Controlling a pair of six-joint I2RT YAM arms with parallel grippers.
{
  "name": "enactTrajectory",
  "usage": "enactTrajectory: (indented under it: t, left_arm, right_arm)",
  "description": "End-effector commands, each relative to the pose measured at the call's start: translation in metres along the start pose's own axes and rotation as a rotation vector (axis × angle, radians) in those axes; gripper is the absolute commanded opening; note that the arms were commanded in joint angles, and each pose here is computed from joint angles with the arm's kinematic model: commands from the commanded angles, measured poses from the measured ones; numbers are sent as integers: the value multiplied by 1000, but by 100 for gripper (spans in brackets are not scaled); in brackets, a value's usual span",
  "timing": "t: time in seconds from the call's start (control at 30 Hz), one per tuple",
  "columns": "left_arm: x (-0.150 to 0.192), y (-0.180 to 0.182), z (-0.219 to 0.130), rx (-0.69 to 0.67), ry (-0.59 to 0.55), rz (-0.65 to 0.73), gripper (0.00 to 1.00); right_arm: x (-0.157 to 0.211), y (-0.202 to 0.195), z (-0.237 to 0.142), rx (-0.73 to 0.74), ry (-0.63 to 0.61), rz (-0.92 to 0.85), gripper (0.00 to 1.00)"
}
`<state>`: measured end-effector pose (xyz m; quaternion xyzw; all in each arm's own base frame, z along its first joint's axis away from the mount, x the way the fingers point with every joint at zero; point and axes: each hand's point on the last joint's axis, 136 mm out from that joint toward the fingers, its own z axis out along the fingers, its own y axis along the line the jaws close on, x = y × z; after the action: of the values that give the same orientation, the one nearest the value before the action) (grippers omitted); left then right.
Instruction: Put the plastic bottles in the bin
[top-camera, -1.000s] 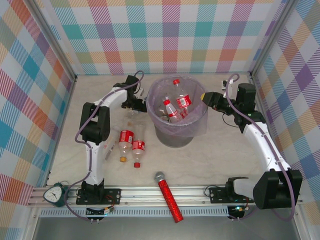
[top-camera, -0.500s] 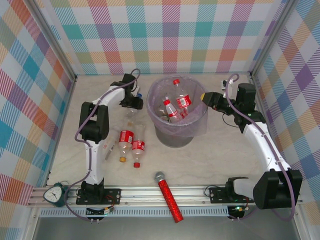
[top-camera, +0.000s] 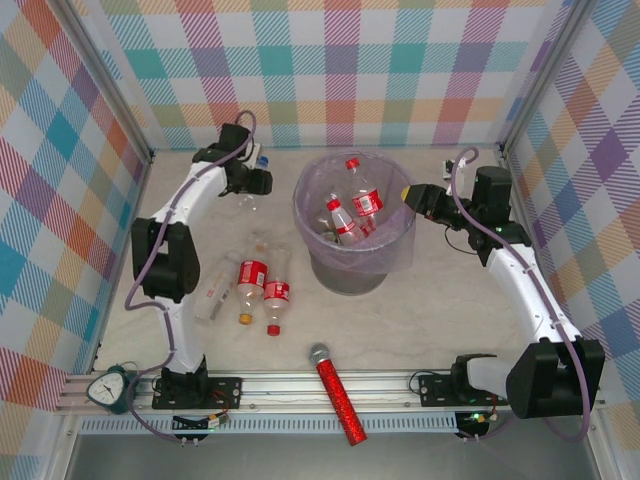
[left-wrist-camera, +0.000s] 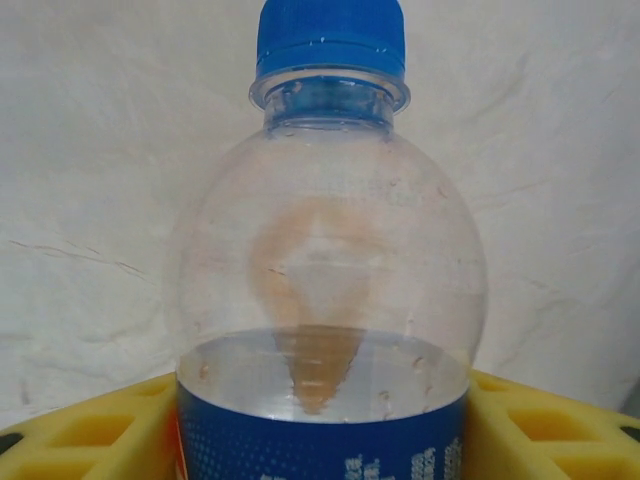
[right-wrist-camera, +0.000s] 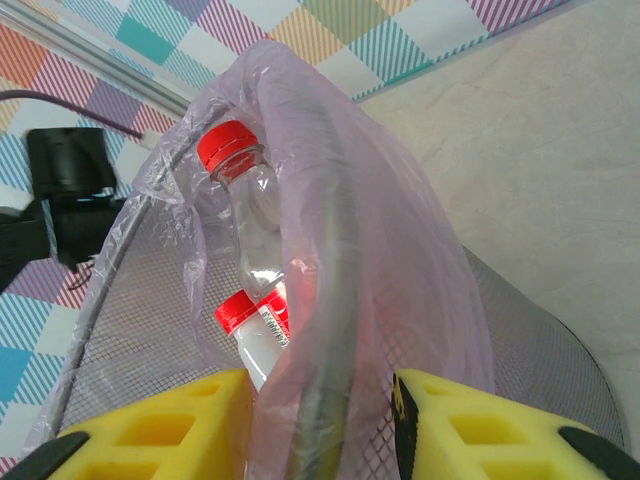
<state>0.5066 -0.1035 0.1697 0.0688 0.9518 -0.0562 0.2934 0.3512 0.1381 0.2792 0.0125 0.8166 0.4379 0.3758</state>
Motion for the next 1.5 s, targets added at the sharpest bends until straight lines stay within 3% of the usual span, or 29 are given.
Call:
enactTrajectory:
  t: [0.0,0.27,0.43,0.6,0.83,1.1,1.37,1.47]
  left_arm:
    - [-16,-4,-48,6,-94,-18,59]
    - [-54,-30,-180,125,-424,-65,51]
    - [-56,-84,-244,212,-539,10,46]
    - [-44,-156,-281,263,-572,169,43]
    - [-13,-214,-250,211,-409,376,42]
    - [12,-236,-200,243,-268,407,43]
    - [22,-232,-179,210,-218,380,56]
    - [19,-230,-181,202,-229,370,69]
  right_arm:
    - [9,-1,3,-6,23,12,42]
    - [9,-6,5,12,25,15,45]
    - [8,-4,3,11,14,18,46]
    - [7,-3,-1,19,-3,13,46]
    - [7,-2,-3,17,-14,10,46]
    - [7,-2,-3,14,-16,6,46]
    - [7,-3,-2,17,-13,2,46]
    - [7,-3,0,13,-10,6,46]
